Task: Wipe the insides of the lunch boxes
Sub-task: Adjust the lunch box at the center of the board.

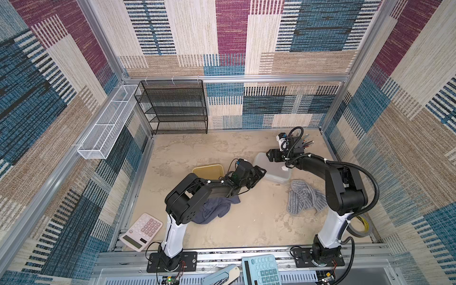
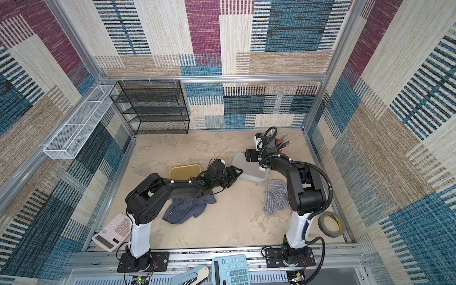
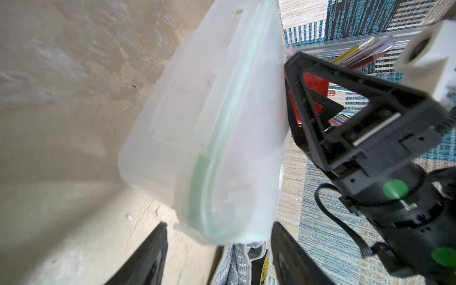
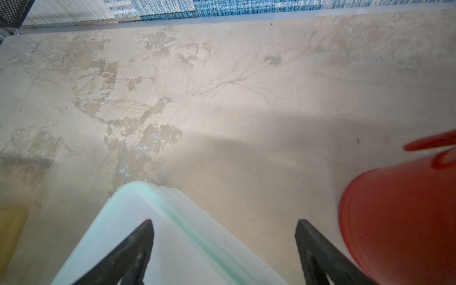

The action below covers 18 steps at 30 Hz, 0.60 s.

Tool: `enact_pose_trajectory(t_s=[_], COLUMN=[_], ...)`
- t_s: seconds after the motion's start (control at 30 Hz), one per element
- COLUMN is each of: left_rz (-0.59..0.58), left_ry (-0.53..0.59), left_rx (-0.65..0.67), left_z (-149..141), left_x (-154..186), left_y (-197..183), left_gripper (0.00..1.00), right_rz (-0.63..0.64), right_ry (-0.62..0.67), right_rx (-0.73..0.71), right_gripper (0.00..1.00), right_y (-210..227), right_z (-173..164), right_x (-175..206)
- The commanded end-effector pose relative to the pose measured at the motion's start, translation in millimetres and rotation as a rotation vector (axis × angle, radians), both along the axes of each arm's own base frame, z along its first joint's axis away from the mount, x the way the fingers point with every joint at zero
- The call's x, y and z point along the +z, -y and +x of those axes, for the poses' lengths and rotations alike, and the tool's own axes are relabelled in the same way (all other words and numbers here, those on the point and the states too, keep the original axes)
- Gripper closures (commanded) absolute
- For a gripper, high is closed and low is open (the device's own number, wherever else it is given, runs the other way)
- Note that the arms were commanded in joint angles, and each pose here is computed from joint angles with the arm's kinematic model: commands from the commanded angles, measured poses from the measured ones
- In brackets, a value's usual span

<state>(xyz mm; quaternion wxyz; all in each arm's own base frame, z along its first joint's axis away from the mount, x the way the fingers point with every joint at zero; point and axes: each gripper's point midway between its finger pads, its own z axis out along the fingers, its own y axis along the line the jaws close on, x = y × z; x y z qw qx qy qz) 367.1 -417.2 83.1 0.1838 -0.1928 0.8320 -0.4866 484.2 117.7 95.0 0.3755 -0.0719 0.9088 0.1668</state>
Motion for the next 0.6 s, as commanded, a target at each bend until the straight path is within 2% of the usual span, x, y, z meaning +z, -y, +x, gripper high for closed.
enact_pose_trajectory(t_s=[0.0, 0.3, 0.57], left_rz=[-0.047, -0.024, 0.025], left_ry=[0.014, 0.042, 0.038], left_rx=[0.002, 0.022, 0.002], left_z=[7.0, 43.5, 70.0], left_x=[7.3, 12.6, 15.0], left_y=[6.9, -5.8, -27.2], left_gripper=[0.32, 0.32, 0.32], right_rz=[0.058, 0.250, 0.415], right_ry=[-0.118, -0.171, -0.149], right_rx=[0.051, 0.100, 0.068], right_gripper=[0.11, 0.14, 0.12], right_y=[-11.3, -37.3, -59.4], right_z=[-30.3, -60.4, -60.9], right_x=[-11.9, 8.9, 28.7])
